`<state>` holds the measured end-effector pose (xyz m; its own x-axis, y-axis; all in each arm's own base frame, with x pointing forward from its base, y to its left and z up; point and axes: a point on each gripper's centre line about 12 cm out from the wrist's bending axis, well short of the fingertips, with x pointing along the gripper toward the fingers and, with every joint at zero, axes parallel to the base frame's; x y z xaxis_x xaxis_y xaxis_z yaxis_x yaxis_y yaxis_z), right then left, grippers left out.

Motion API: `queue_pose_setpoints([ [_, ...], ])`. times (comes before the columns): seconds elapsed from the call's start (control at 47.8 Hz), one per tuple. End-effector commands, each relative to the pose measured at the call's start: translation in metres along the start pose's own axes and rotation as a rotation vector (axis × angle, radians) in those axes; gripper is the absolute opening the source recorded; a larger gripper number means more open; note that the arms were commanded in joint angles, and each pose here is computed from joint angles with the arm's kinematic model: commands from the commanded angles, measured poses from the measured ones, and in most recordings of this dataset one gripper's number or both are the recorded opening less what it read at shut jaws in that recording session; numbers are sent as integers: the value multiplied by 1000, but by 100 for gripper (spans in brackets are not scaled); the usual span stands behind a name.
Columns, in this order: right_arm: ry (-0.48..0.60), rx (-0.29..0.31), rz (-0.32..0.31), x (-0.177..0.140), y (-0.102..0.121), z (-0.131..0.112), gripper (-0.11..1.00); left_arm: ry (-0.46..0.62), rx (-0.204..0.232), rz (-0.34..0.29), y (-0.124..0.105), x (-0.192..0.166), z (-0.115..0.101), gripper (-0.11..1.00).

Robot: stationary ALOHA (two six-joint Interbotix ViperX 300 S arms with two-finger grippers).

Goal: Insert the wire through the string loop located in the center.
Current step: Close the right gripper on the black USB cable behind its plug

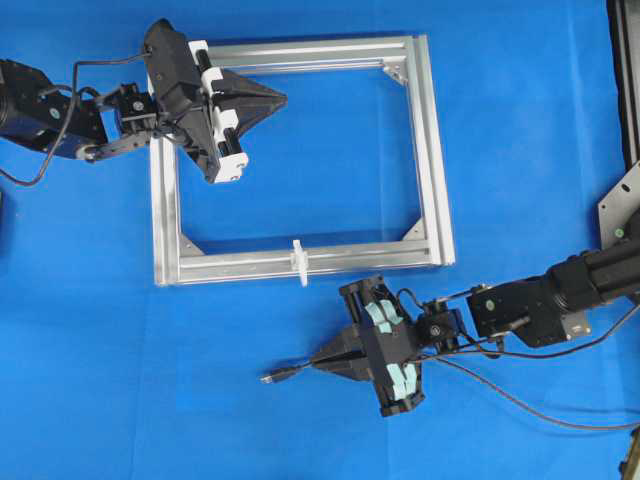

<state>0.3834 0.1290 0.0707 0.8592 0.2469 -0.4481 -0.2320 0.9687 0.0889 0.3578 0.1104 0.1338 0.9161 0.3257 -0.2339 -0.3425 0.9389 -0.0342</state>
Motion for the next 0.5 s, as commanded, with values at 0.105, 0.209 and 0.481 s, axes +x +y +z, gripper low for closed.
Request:
queue_pose_setpoints([
  [0.105, -45, 11, 11, -11, 5, 29, -2, -43, -1, -1, 0, -2, 14, 0],
  [0.209, -43, 11, 16, -19, 7, 43, -2, -43, -1, 1, 1, -2, 14, 0],
  [0.481, -60, 3, 31, -42, 11, 77, -2, -46, -1, 0, 1, -1, 15, 0],
])
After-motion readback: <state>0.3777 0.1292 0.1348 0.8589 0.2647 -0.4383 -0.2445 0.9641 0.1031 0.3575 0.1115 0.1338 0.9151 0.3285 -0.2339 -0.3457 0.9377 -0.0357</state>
